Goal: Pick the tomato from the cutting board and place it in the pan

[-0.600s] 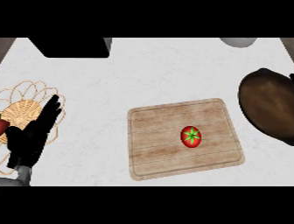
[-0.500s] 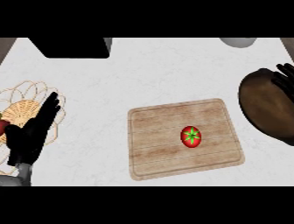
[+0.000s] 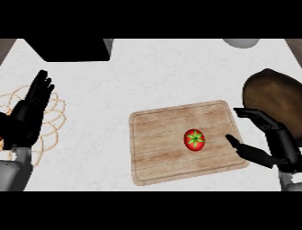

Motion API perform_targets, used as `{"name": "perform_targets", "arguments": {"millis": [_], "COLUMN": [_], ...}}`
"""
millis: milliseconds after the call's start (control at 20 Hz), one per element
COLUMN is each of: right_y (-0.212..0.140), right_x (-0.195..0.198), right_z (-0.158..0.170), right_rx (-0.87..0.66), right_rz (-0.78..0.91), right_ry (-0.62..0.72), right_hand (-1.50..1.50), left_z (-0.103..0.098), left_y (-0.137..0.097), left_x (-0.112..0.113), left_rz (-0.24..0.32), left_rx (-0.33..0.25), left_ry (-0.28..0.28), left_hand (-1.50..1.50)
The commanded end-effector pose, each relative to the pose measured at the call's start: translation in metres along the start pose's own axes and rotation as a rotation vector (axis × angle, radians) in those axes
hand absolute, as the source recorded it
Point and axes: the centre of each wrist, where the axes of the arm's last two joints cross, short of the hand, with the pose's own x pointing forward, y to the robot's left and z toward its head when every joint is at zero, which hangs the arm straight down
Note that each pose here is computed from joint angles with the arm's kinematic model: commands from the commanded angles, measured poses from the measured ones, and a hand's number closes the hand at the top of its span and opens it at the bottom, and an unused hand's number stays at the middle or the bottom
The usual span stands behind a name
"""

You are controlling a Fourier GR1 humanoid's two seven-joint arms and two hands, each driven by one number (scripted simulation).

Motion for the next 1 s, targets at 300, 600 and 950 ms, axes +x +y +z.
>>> {"name": "perform_targets", "arguments": {"millis": [300, 600, 950], "right_y": [-0.058, -0.067, -0.041], "right_x": [0.073, 0.142, 0.197], "right_z": [0.046, 0.039, 0.012], "right_rx": [0.029, 0.17, 0.133], "right_rz": [0.396, 0.598, 0.685], "right_ry": [-0.061, 0.089, 0.066], "right_hand": [-1.5, -1.5, -1.5], "left_z": [-0.004, -0.005, -0.022], "left_y": [-0.013, -0.006, -0.018], "left_x": [-0.001, -0.006, -0.001], "left_rz": [0.025, 0.016, 0.014], "left_rx": [0.011, 0.012, -0.003], "left_ry": [-0.003, -0.007, -0.03], "left_hand": [0.0, 0.0, 0.0]}}
